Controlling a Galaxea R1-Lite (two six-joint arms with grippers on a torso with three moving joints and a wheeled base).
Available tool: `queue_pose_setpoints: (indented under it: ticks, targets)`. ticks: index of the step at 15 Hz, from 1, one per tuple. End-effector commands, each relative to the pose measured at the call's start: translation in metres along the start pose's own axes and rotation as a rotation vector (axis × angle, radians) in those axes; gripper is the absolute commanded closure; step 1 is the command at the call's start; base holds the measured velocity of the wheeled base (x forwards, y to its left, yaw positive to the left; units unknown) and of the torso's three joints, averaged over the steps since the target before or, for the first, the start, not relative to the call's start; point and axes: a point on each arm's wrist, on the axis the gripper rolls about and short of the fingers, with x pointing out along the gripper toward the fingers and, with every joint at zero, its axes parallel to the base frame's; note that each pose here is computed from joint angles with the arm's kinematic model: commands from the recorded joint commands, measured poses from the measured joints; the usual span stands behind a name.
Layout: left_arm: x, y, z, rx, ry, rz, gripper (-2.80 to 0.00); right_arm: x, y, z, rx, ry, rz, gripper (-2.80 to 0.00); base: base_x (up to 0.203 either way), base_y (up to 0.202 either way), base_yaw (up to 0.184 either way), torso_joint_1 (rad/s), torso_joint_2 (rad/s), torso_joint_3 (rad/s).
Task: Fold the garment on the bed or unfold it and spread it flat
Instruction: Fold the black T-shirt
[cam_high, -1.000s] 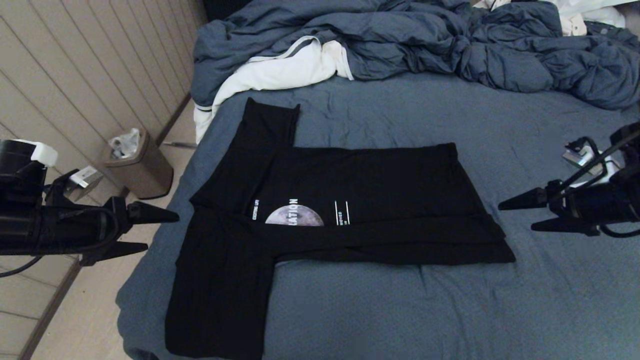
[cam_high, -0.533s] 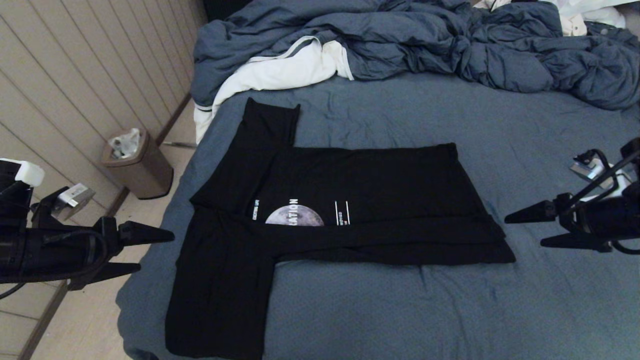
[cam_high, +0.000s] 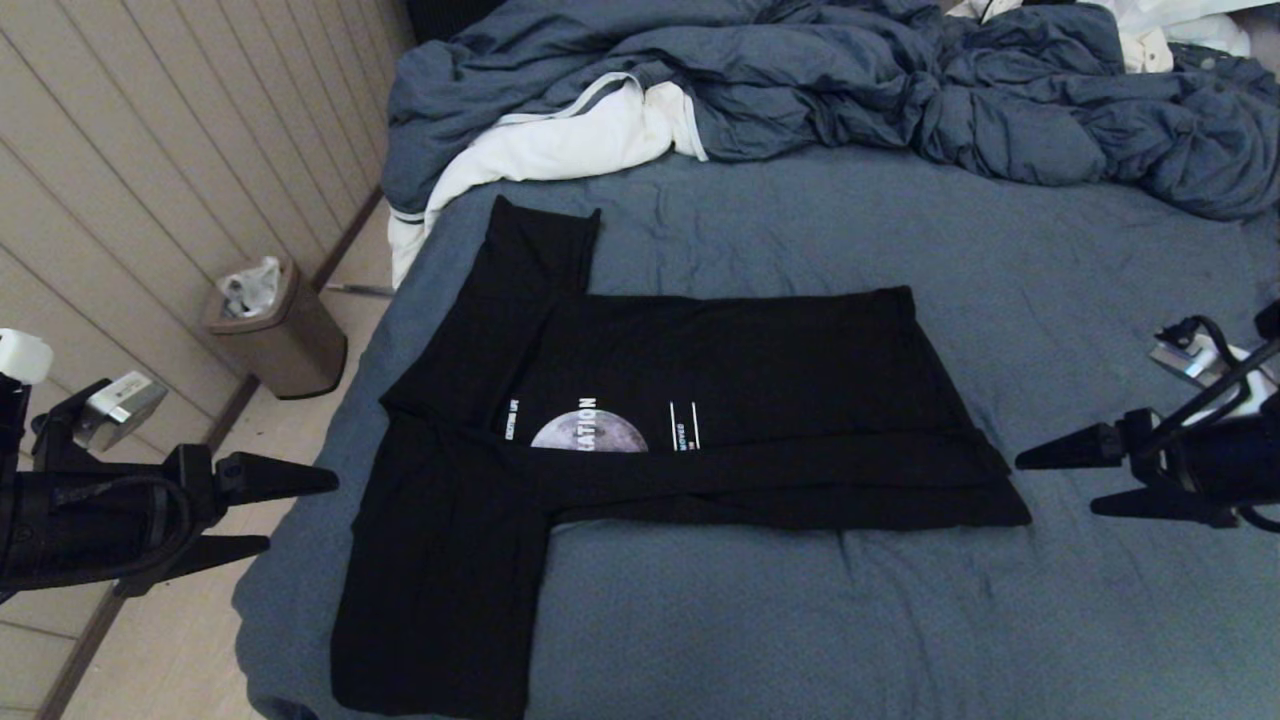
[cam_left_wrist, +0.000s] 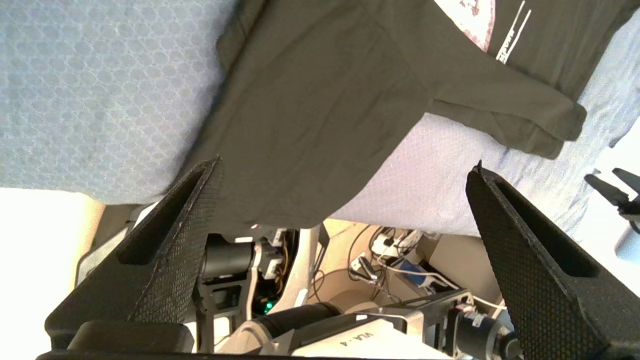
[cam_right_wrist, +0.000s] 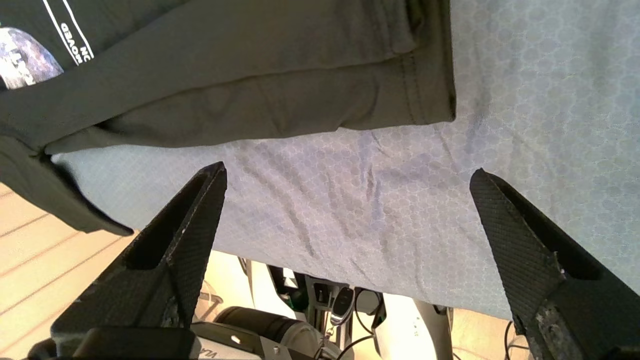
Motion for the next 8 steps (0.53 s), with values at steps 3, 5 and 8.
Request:
queue_pose_setpoints:
  ticks: [3, 5, 8]
  targets:
    - [-0.0029, -0.0015, -0.0014, -0.001, -0.006, -0.005, -2.8, -0.0021, -0.0023, -0.0038, 0.005, 0.001, -0.002, -2.8, 0.0, 0.0, 0.0, 0.0, 0.0, 0.0]
    - [-0.0048, -0.0024, -0.0026, 0.002, -0.009, -0.005, 0.0, -0.0027, -0.0037, -0.0073, 0.004, 0.005, -0.006, -0.91, 0.0, 0.0, 0.0, 0.0, 0.0, 0.0]
    - [-0.0058, -0.0022, -0.0045, 0.004, -0.013, -0.006, 0.0, -0.0035, -0.0027, -0.0106, -0.026, 0.01, -0.002, 0.0, 0.0, 0.0, 0.0, 0.0, 0.0, 0.0]
